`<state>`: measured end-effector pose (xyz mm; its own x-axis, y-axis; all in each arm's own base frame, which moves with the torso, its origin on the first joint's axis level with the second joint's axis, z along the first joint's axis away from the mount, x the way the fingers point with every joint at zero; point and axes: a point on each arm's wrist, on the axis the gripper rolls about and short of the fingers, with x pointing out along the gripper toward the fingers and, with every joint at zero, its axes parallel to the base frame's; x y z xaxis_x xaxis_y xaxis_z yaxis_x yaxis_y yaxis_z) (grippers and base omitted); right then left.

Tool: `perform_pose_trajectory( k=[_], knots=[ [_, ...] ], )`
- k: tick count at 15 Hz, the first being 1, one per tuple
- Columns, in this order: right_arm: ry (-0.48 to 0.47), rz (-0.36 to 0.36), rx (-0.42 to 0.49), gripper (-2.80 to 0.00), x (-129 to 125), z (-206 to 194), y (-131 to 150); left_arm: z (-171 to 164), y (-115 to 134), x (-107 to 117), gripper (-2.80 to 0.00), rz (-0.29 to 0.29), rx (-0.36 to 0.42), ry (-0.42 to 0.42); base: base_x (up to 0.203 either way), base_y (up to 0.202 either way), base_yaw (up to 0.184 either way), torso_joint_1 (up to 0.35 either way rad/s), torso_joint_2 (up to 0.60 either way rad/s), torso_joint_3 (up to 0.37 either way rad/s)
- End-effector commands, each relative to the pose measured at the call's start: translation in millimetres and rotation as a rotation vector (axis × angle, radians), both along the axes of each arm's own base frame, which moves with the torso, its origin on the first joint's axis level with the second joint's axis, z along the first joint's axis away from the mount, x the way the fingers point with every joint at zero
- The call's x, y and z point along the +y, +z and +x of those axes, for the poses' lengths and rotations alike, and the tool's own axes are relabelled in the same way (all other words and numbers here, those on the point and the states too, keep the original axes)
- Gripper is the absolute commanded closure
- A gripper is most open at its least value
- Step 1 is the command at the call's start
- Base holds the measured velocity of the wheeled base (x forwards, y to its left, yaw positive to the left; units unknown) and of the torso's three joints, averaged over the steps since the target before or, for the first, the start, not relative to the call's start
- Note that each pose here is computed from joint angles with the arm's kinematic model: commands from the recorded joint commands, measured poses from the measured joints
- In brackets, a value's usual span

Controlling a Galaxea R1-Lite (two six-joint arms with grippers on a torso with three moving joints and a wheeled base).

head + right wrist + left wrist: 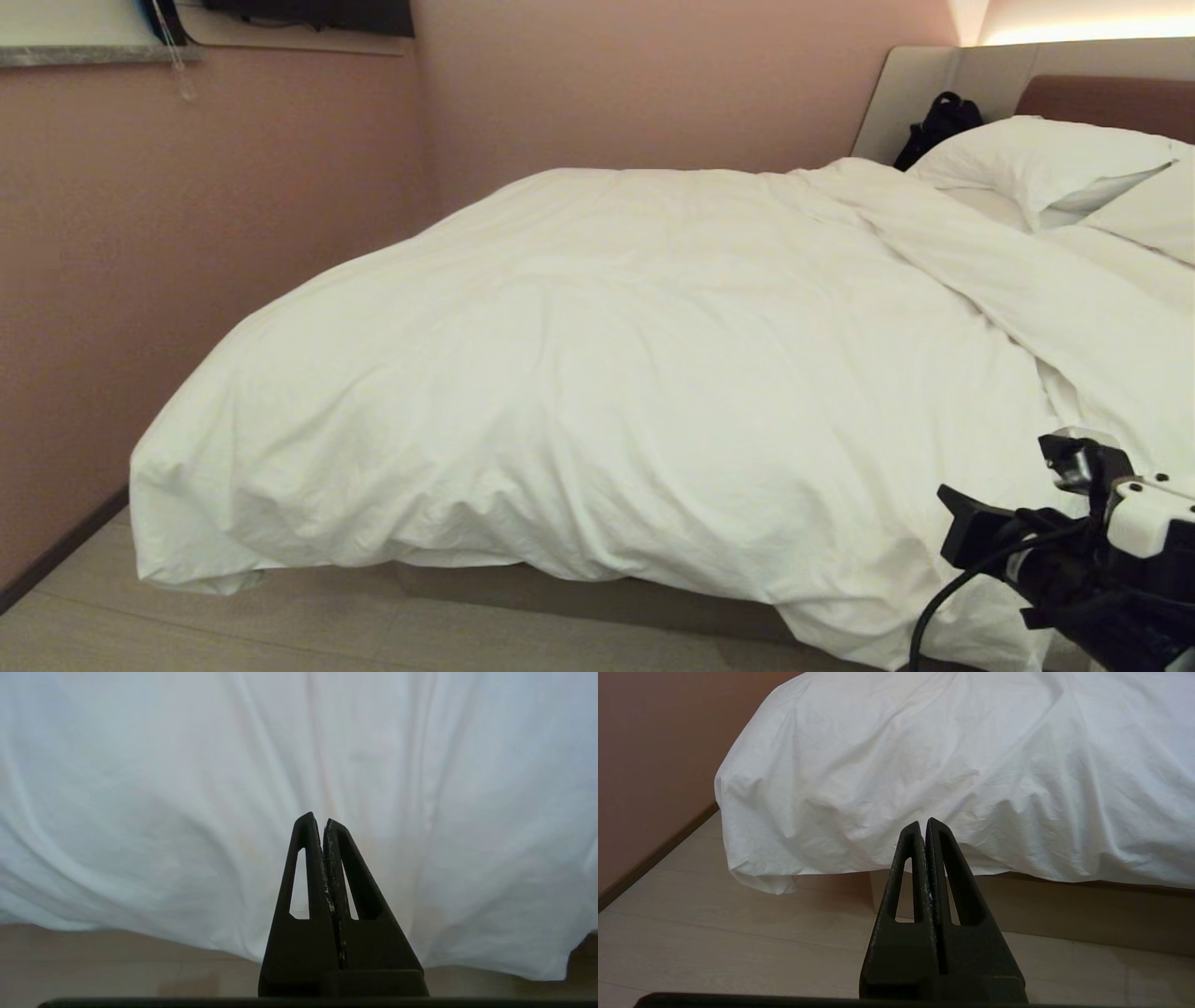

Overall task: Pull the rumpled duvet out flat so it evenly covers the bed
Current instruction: Flatten the corners of the folded blanket

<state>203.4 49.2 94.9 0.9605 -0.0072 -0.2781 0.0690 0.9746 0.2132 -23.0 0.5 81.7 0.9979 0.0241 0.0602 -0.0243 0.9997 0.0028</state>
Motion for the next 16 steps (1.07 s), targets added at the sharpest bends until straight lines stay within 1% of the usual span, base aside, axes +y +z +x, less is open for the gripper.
perform_pose_trajectory(
  k=[1,3,5,7,10,11,16],
  knots=[
    [0.003,-0.007,0.089,0.0,0,0,-6,0,0,0,0.0,0.0,-0.001,0.002,0.0,0.0,0.0,0.0,0.0,0.0],
    [-0.003,0.011,0.172,0.0,5,19,-27,0,0,0,0.0,0.0,-0.001,0.0,0.0,0.0,0.0,0.0,0.0,0.0],
    [-0.021,0.009,0.259,0.0,10,37,-56,0,0,0,0.0,0.0,-0.001,0.0,0.0,0.0,0.0,0.0,0.0,0.0],
    [-0.038,0.002,0.3,0.0,12,51,-84,0,0,0,0.0,0.0,-0.001,0.001,0.0,0.0,0.0,0.0,0.0,0.0],
    [-0.061,-0.009,0.285,0.0,15,67,-117,0,0,0,0.0,0.0,-0.001,0.0,0.0,0.0,0.0,0.0,0.0,0.0],
    [-0.061,-0.016,0.266,0.0,16,71,-122,0,0,0,0.0,0.0,-0.001,0.0,0.0,0.0,0.0,0.0,0.0,0.0],
    [-0.052,-0.043,0.278,0.0,18,70,-128,0,0,0,0.0,0.0,-0.001,0.0,0.0,0.0,0.0,0.0,0.0,0.0]
  ],
)
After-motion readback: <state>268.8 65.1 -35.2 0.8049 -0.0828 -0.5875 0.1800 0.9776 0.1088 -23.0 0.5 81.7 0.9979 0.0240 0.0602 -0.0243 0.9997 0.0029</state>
